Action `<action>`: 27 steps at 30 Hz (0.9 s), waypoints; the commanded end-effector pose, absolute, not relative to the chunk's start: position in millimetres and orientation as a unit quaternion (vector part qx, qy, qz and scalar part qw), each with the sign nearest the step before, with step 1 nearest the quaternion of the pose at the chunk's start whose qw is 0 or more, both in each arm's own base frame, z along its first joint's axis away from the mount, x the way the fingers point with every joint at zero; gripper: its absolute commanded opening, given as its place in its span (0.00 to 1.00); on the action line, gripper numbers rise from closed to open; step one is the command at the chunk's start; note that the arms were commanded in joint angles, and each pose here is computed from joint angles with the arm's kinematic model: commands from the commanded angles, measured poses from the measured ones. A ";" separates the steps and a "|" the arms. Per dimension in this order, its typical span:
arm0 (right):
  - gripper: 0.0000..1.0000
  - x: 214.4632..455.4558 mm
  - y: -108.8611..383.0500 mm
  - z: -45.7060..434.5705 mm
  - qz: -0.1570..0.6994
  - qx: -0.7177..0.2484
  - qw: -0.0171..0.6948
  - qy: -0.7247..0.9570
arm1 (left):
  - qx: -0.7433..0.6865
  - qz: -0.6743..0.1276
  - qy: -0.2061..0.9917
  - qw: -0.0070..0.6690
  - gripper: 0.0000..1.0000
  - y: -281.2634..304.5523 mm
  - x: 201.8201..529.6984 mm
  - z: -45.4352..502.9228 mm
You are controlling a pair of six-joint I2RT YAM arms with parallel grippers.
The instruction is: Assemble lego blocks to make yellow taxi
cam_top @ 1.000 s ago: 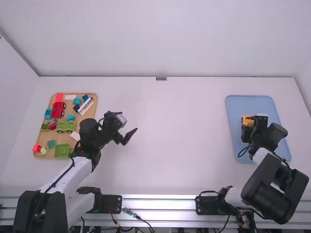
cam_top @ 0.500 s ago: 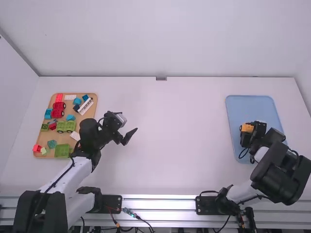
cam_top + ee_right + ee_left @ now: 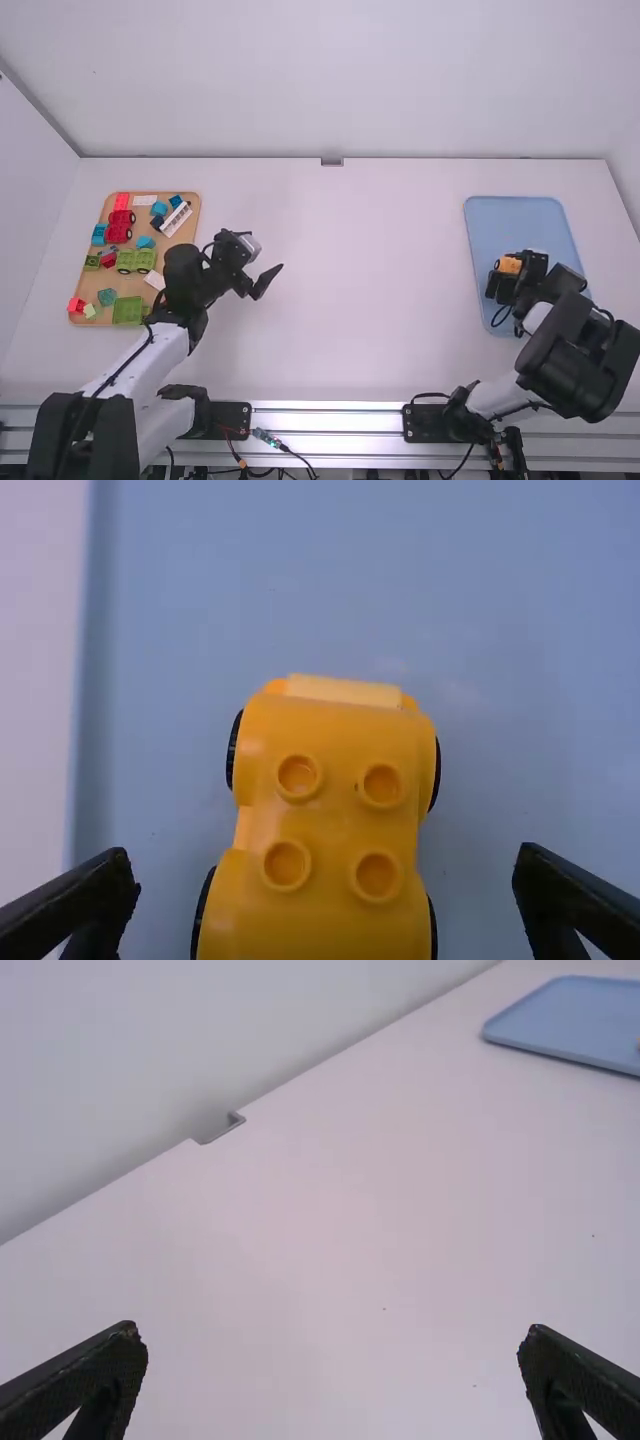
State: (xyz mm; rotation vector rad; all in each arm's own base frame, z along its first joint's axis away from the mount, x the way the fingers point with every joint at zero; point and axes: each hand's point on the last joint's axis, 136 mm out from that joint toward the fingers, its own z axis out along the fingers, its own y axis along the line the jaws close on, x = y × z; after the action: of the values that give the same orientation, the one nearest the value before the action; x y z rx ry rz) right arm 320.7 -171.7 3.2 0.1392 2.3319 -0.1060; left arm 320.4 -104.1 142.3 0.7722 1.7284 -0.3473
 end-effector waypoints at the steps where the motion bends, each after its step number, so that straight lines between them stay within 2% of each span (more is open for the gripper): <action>1: 0.99 322.9 -173.1 11.4 -0.046 0.067 0.398 0.914 | 0.327 -0.154 0.738 0.570 0.99 -105.6 319.4 141.4; 6: 0.99 329.1 -166.2 37.4 -0.048 0.071 0.421 0.903 | 0.243 -0.131 0.776 0.568 0.99 -84.8 334.3 141.2; 14: 0.99 337.5 -142.8 111.6 -0.064 0.065 0.488 0.868 | 0.138 -0.106 0.816 0.551 0.99 -57.4 353.3 150.5; 20: 0.99 337.6 -94.8 154.9 -0.045 0.010 0.527 0.849 | 0.091 -0.071 0.816 0.567 0.99 -39.1 365.2 165.1; 27: 0.99 336.0 -44.3 178.4 -0.016 -0.051 0.551 0.833 | 0.090 -0.066 0.803 0.585 0.99 -37.8 368.8 174.6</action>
State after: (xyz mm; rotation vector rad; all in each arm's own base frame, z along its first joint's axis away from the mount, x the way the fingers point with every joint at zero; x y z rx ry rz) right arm 336.6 -52.6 173.4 -0.1067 1.9854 -0.0490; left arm 364.9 -41.4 167.5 0.2298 1.8881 -0.1679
